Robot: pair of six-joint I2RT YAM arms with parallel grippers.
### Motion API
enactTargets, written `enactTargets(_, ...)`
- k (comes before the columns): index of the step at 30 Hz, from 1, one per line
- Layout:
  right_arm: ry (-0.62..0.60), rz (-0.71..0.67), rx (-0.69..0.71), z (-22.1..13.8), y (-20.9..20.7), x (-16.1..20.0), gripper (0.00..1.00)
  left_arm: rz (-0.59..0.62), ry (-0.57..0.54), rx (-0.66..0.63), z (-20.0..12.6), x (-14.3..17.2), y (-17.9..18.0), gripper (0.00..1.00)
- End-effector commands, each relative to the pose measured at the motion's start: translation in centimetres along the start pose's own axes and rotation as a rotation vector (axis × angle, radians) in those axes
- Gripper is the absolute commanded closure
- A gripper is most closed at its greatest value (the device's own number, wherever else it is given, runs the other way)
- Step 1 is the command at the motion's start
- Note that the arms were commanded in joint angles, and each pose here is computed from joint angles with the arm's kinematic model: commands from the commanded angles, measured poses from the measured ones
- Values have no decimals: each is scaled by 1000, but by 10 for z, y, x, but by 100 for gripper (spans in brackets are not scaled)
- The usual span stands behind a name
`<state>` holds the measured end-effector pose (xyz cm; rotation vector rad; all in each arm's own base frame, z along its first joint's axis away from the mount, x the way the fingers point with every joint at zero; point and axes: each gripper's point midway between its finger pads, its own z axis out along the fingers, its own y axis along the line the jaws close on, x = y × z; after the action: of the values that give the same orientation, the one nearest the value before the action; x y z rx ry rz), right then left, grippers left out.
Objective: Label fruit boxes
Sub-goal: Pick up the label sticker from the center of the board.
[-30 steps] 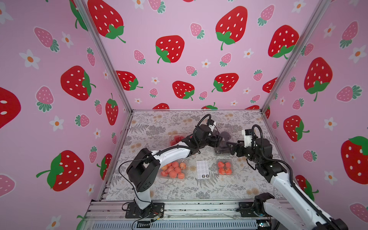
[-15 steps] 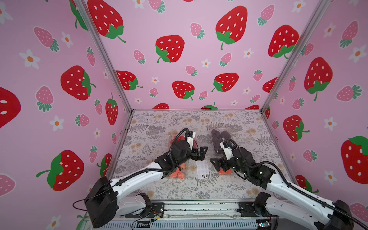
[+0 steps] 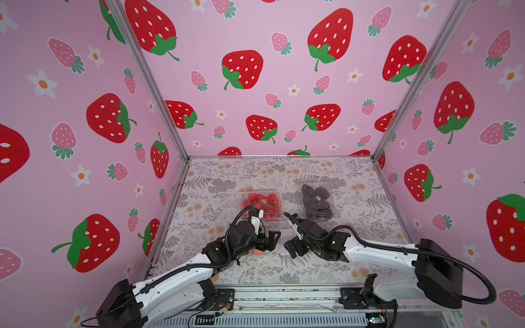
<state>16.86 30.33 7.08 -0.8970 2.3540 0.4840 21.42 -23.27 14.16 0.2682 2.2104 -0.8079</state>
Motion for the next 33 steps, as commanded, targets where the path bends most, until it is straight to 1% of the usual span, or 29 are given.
enactTargets(1,6,17,19,6,9,0,1,-11,-13,29,-3,0,-3,1)
enactTargets(5,37,13,25,16,14,5,1,-19,-13,62,1,0,-8,1)
enactTargets(8,52,26,93,22,3,10,0,-18,-1,61,6,4,-7,1)
enactTargets(14,77,29,158,31,-7,15,2,-16,-15,83,13,2,-10,1)
enactTargets(16,78,31,150,35,-5,16,2,-5,-19,95,15,2,-12,1)
enactTargets(18,82,23,129,38,0,13,4,3,-19,82,16,3,-8,1)
enactTargets(21,95,19,110,44,2,10,5,-25,-36,63,15,1,1,1)
enactTargets(24,110,36,126,49,-5,16,5,-56,-55,10,9,-1,15,1)
enactTargets(26,131,36,149,54,-10,20,10,-63,-65,-5,5,-2,21,1)
enactTargets(27,153,30,159,57,-11,25,16,-65,-68,-4,4,-3,22,1)
enactTargets(28,177,25,179,60,-14,29,19,-66,-66,-1,4,-2,22,1)
enactTargets(30,209,30,196,64,-17,38,21,-67,-62,15,4,0,20,1)
enactTargets(33,216,46,172,64,-15,45,25,-73,-51,31,6,1,17,1)
